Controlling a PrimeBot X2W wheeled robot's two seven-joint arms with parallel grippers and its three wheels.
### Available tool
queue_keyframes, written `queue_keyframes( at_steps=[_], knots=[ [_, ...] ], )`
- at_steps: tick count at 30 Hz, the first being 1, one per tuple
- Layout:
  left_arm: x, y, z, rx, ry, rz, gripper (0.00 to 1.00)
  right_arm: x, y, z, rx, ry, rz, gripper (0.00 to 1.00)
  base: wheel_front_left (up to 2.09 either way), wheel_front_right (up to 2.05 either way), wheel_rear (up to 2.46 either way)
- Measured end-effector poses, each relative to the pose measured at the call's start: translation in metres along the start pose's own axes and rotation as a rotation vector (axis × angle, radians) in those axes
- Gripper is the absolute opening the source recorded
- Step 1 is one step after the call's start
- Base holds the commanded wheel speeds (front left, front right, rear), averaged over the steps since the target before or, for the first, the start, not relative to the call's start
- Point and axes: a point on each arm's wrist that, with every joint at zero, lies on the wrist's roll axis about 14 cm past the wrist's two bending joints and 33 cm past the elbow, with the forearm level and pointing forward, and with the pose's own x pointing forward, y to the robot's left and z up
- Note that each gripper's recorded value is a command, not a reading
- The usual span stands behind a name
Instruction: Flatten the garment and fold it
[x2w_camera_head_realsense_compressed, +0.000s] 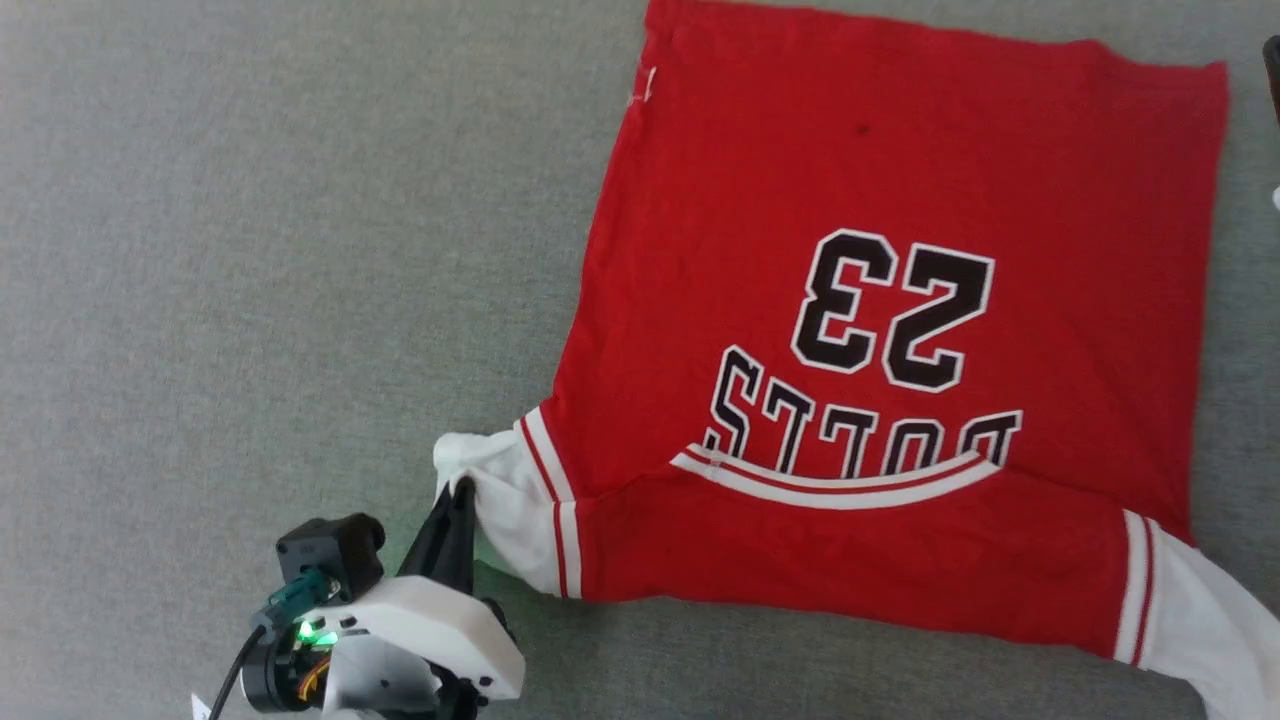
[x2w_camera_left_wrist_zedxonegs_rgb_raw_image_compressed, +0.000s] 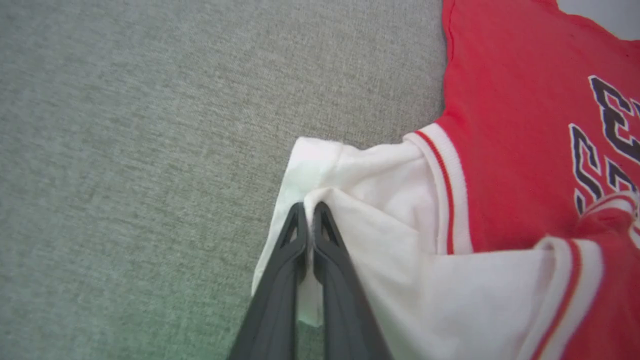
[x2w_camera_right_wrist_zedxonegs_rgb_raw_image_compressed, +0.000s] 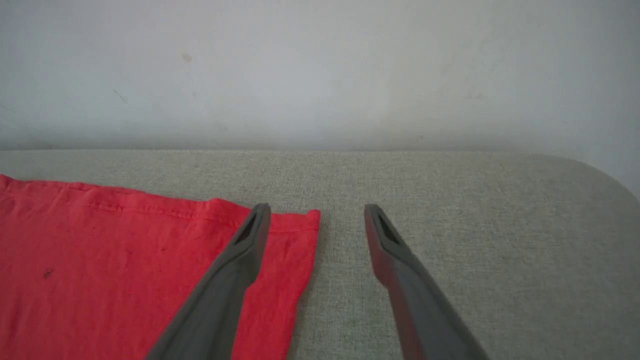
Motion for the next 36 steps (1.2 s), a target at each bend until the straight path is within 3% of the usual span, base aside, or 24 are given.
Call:
queue_keyframes(
  at_steps=[10,11,14,18,23,25,31,36],
  knots=[
    [0.012,0.006,-0.006,-0.012,-0.004,0.04,0.0,0.049,0.012,-0.076,-0.044,0.405,0.008,1.0,0.0,0.0,0.0],
    [0.012,0.006,-0.006,-0.012,-0.005,0.042,0.0,0.051,0.012,-0.076,-0.055,0.429,0.008,0.6,0.0,0.0,0.0],
    [0.012,0.007,-0.005,-0.013,-0.009,0.047,0.0,0.051,0.015,-0.077,-0.113,0.481,0.006,0.0,0.0,0.0,0.0],
    [0.011,0.006,-0.005,-0.018,-0.012,0.042,0.0,0.046,0.023,-0.068,-0.163,0.408,0.021,0.0,0.0,0.0,0.0],
    [0.009,0.007,-0.001,-0.007,-0.019,0.03,0.0,0.024,0.029,-0.024,-0.174,0.017,0.042,0.0,0.0,0.0,0.0],
    [0.007,0.008,0.001,-0.001,-0.02,0.026,0.0,0.005,0.028,-0.025,-0.154,-0.067,0.043,0.0,0.0,0.0,0.0],
    [-0.006,0.018,-0.002,0.024,0.006,0.033,0.0,-0.061,0.01,-0.048,-0.121,-0.17,-0.015,0.0,0.0,0.0,0.0],
    [-0.013,0.013,-0.003,0.044,0.021,0.001,0.0,-0.117,-0.016,-0.069,-0.039,-0.157,-0.13,0.0,0.0,0.0,0.0]
  ],
)
